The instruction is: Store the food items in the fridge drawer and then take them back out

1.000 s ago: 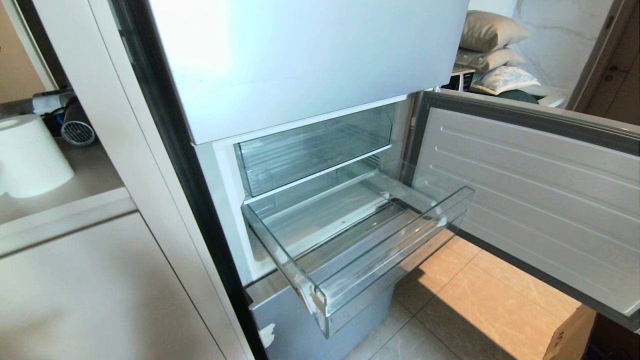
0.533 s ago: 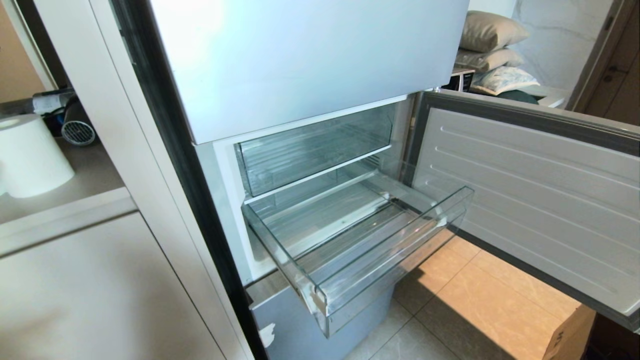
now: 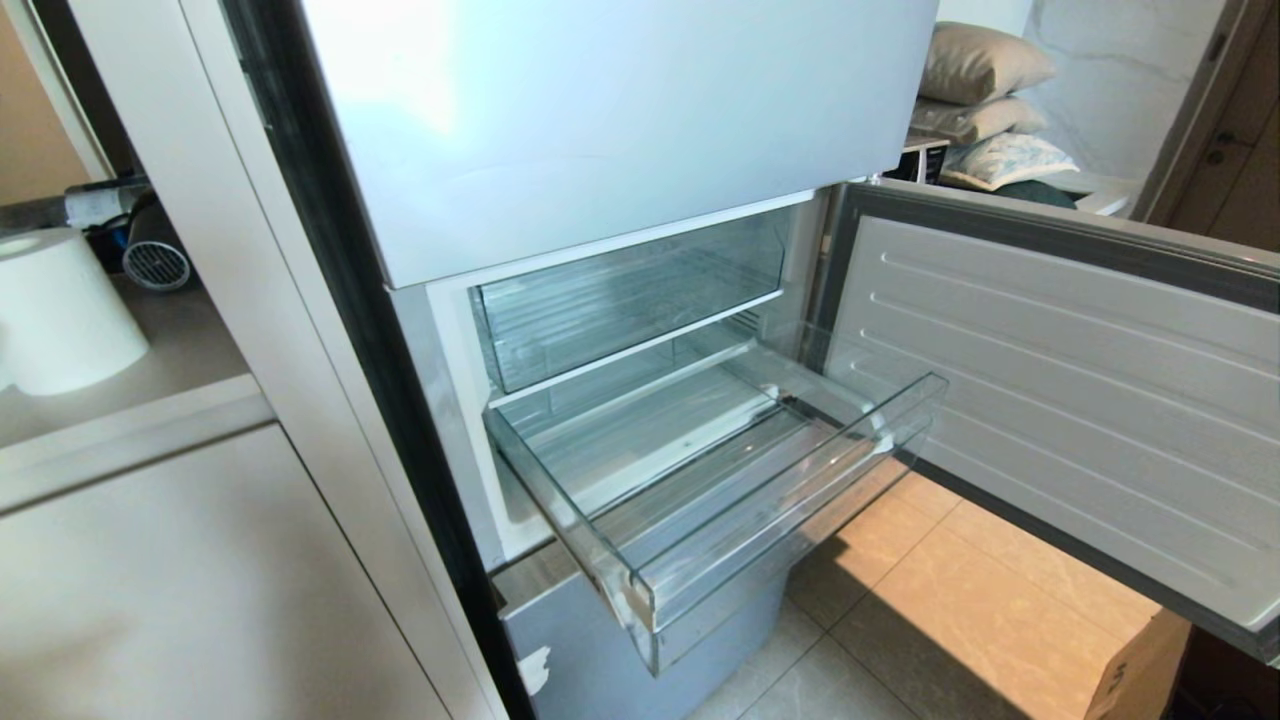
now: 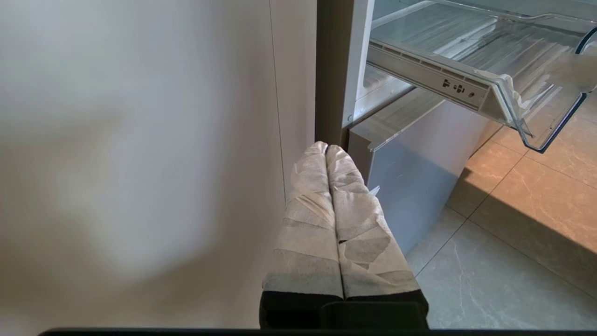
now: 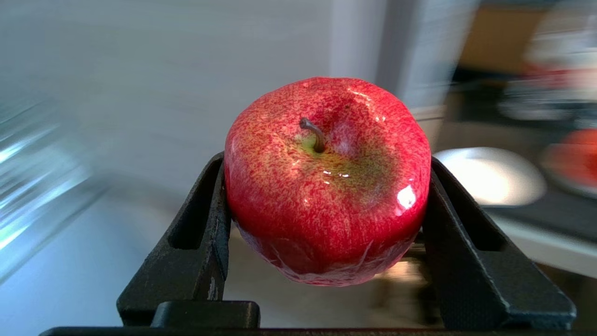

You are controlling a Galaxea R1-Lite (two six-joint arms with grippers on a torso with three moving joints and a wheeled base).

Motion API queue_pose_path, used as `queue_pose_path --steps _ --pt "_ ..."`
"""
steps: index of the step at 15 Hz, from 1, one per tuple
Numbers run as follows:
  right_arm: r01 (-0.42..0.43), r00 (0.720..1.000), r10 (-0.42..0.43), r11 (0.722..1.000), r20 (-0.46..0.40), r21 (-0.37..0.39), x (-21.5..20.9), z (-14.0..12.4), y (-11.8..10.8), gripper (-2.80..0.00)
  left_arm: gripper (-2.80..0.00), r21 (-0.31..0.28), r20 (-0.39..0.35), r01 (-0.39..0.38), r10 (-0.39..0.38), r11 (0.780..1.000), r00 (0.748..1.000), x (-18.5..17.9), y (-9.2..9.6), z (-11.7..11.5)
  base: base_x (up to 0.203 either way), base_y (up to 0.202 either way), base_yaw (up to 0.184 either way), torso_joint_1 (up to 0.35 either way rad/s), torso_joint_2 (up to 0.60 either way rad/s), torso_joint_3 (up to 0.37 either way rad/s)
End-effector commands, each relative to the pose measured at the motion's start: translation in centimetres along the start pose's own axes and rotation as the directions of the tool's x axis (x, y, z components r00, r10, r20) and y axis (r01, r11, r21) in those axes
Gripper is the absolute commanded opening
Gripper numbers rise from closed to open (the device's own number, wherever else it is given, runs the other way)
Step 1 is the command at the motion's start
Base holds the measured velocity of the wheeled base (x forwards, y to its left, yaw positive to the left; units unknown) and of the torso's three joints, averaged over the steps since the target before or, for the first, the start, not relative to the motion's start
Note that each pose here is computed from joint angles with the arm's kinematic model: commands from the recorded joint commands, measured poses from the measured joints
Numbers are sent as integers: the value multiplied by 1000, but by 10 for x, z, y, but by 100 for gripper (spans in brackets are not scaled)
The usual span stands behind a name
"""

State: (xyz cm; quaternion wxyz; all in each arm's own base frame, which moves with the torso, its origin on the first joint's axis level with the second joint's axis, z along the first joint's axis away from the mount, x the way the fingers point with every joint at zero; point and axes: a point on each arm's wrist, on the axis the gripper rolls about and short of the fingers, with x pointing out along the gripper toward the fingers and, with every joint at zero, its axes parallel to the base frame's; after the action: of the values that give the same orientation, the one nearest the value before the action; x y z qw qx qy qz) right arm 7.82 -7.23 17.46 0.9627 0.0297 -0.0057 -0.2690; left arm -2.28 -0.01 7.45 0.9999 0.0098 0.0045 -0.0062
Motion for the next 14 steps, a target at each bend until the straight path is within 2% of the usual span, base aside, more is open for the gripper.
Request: queue_pose_path --steps 1,2,3,4,5,6,8,10,12,14 --pt "-245 969 245 969 -23 3 -21 -8 28 -280 -280 0 -2 0 0 1000 1000 0 0 0 0 0 0 0 0 0" --pt "-352 930 352 936 -106 20 -30 -19 36 -280 -280 0 -2 0 0 1000 1000 0 0 0 0 0 0 0 0 0" --pt "-453 871 451 891 -195 35 -44 -32 42 -280 -280 0 -2 0 0 1000 1000 0 0 0 0 0 0 0 0 0" --pt "-523 822 515 851 -243 35 -59 -43 41 -280 -280 0 -2 0 0 1000 1000 0 0 0 0 0 0 0 0 0" --pt "-570 790 551 822 -270 11 -75 -55 36 -280 -280 0 -2 0 0 1000 1000 0 0 0 0 0 0 0 0 0" --pt "-596 776 567 802 -274 -27 -87 -65 30 -280 -280 0 -2 0 0 1000 1000 0 0 0 0 0 0 0 0 0" --pt "-605 784 571 791 -242 -95 -104 -83 19 -280 -280 -1 -1 0 0 1000 1000 0 0 0 0 0 0 0 0 0" --pt "-587 807 565 797 -170 -143 -113 -93 11 -280 -280 -7 0 -2 2 1000 1000 0 0 0 0 0 0 0 0 0" --pt "-571 819 572 803 -53 -170 -122 -98 5 -280 -280 -6 0 -2 2 1000 1000 0 0 0 0 0 0 0 0 0" --pt "-563 823 567 807 -37 -177 -124 -101 4 -280 -280 -7 0 -2 2 1000 1000 0 0 0 0 0 0 0 0 0"
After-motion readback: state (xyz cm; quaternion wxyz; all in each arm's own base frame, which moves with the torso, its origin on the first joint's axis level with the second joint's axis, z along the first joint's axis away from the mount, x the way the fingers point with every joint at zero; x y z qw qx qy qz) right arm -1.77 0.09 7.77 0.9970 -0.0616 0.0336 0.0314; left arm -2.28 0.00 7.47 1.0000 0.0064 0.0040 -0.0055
